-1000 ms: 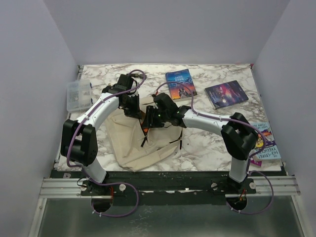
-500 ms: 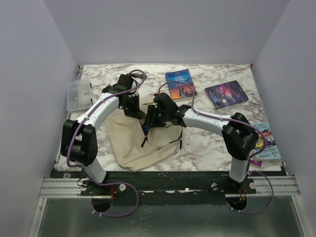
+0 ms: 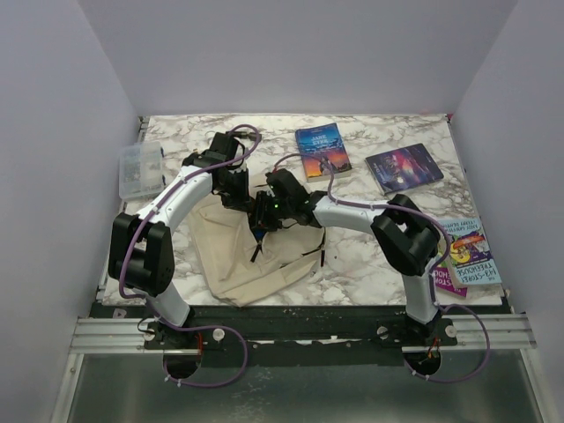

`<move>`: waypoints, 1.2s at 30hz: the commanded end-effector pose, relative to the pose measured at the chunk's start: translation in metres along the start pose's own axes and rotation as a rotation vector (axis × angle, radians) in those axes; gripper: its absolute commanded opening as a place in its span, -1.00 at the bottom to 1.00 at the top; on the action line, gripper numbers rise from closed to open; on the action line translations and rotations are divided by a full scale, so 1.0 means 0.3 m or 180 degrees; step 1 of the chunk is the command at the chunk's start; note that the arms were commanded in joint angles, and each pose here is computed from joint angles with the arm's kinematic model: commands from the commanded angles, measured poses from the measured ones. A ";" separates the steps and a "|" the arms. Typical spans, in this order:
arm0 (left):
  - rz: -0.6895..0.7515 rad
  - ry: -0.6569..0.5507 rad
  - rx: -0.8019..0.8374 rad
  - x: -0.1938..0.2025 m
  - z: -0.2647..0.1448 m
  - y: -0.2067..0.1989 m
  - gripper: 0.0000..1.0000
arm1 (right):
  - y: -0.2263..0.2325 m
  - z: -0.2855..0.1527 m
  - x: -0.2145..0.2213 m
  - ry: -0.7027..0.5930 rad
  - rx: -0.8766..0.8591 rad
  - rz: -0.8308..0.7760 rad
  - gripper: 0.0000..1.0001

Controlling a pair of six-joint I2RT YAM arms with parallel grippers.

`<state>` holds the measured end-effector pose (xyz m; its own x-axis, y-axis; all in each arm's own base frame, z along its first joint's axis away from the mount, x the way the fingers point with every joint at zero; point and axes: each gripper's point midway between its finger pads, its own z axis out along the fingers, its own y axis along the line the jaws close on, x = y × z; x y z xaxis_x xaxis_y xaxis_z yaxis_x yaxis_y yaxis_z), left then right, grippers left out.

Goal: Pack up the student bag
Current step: Place the stationery in the student bag, then zip the student bag at the center of the board.

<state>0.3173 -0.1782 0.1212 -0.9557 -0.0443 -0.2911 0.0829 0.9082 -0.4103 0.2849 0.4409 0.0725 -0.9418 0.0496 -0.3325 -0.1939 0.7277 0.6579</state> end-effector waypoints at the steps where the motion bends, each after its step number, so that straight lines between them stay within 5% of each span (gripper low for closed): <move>1: 0.0098 -0.0111 0.0022 -0.002 -0.018 -0.016 -1.00 | 0.284 -0.100 0.026 0.0240 -0.1431 0.0341 -0.35; 3: 0.0096 -0.0121 -0.0040 -0.002 -0.010 -0.002 -1.00 | 0.268 -0.141 0.003 0.0237 -0.1409 0.0321 -0.34; 8: 0.0073 -0.0041 -0.0142 0.005 0.026 0.027 -1.00 | -0.027 -0.170 -0.029 0.0088 0.0046 -0.0089 -0.26; 11: 0.0095 -0.0053 -0.0212 0.008 0.027 0.043 -0.99 | -0.095 -0.250 -0.028 -0.0057 0.0369 -0.0346 -0.19; 16: 0.0086 -0.0211 -0.0225 0.015 -0.029 0.037 -0.01 | -0.149 -0.360 -0.017 -0.0339 0.0574 -0.0638 0.16; 21: -0.0026 -0.0441 -0.0201 0.080 -0.149 0.028 0.61 | -0.135 -0.367 0.095 -0.0307 0.0358 -0.0793 0.26; 25: -0.0172 -0.0590 0.0058 0.213 -0.231 -0.015 0.62 | -0.060 -0.327 0.208 -0.0301 0.0079 -0.0999 0.25; 30: -0.0291 -0.0472 0.0192 0.372 -0.209 -0.054 0.15 | -0.009 -0.255 0.244 -0.0656 0.0064 -0.1195 0.19; 36: -0.0310 -0.0451 -0.0040 0.416 -0.124 -0.020 0.01 | -0.049 -0.208 0.186 -0.0950 0.0349 -0.1226 0.19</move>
<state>0.1801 -0.1742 0.1382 -0.9163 -0.1355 -0.3768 0.0635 0.8799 -0.4708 0.1838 0.3884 0.0871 -0.7517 -0.1357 -0.6453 -0.5107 0.7389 0.4395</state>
